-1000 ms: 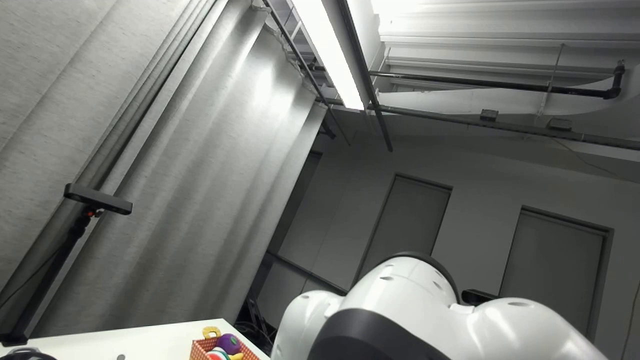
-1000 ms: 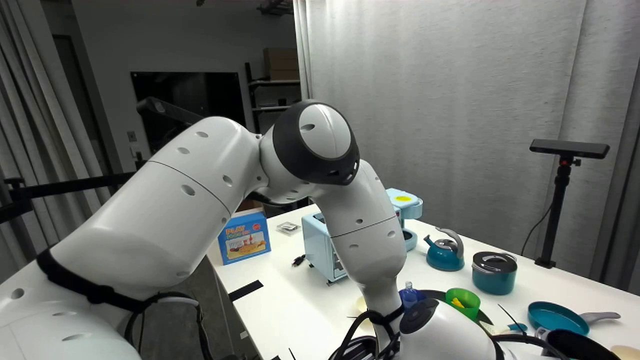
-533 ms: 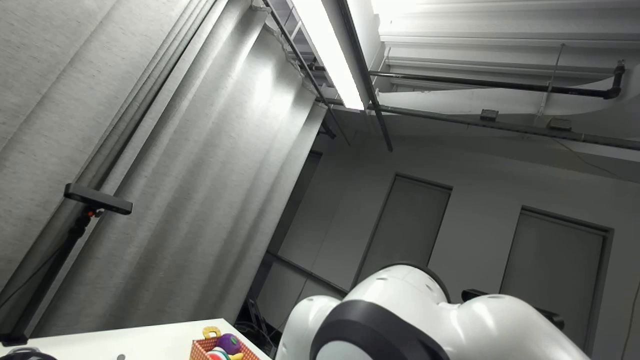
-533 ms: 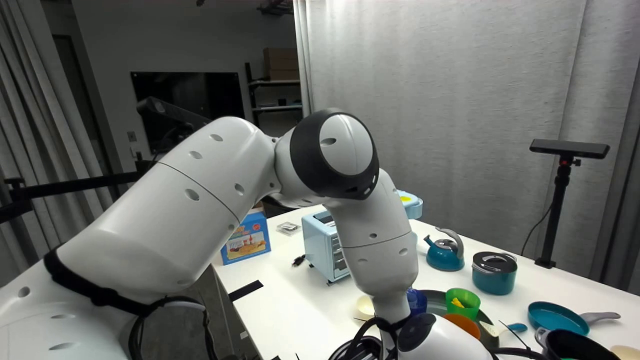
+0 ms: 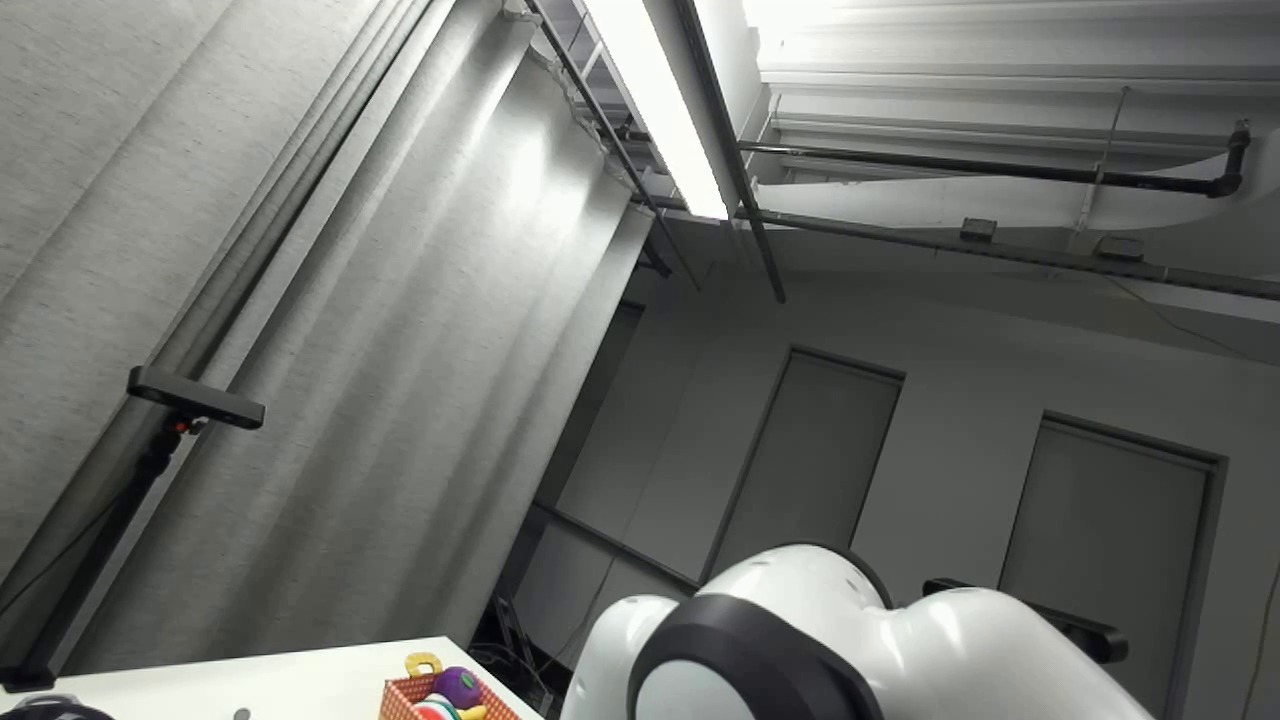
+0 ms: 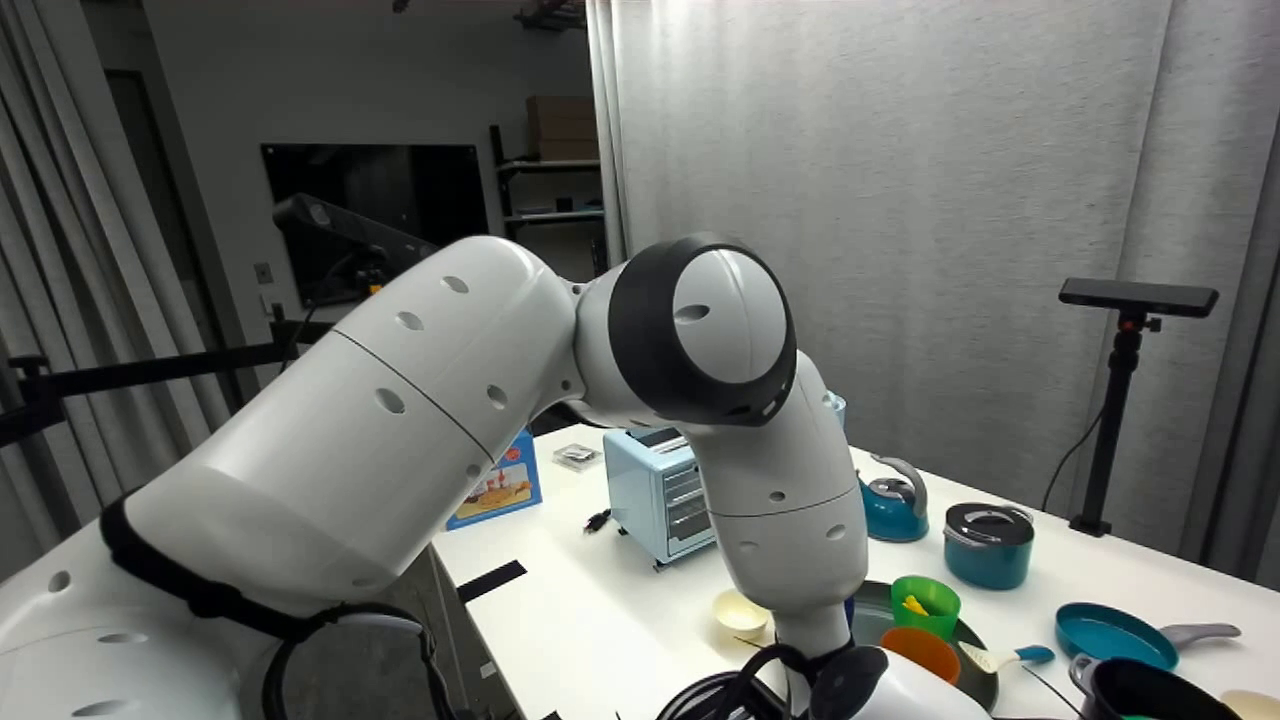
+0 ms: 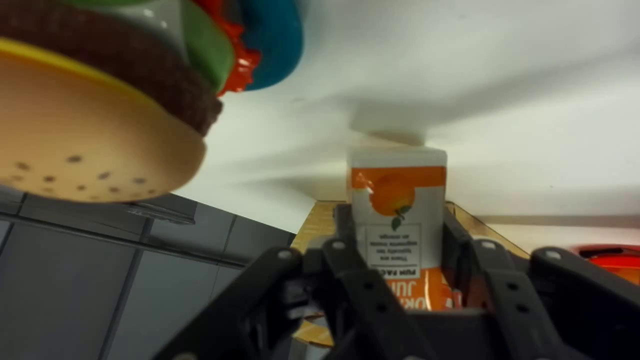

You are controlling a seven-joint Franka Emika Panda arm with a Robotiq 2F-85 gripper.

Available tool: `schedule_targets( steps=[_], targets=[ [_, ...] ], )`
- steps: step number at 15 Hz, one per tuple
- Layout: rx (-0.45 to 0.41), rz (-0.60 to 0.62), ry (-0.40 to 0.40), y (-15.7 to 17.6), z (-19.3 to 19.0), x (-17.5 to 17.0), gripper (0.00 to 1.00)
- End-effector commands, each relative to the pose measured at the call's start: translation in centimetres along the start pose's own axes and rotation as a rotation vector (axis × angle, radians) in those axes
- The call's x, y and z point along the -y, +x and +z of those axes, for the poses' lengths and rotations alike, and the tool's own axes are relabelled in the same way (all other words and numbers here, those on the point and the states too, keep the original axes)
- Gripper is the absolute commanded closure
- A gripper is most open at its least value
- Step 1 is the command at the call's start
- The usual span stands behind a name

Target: Put a plush toy in the black pot

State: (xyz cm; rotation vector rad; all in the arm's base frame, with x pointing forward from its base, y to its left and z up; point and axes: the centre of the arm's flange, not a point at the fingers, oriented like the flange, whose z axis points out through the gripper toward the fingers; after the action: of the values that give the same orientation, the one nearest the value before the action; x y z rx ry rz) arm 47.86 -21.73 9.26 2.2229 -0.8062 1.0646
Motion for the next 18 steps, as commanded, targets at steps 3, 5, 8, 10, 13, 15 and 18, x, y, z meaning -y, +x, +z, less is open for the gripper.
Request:
schedule_targets(
  steps=[3,5,8,10,13,15,18],
  targets=[
    [-0.118,-0.03,-0.092,-0.8,1.3,0.3,0.84],
    [-0.13,-0.044,-0.107,-1.1,1.5,0.5,0.84],
    [-0.151,-0.042,-0.125,-1.2,1.7,0.8,0.84],
    [-0.174,-0.035,-0.132,-0.7,1.5,0.7,0.84],
    [-0.204,-0.03,-0.136,0.3,0.8,0.7,0.84],
    [-0.229,-0.025,-0.137,1.0,0.1,0.8,0.84],
    [-0.274,0.002,-0.146,2.4,-1.1,0.7,0.84]
  ],
)
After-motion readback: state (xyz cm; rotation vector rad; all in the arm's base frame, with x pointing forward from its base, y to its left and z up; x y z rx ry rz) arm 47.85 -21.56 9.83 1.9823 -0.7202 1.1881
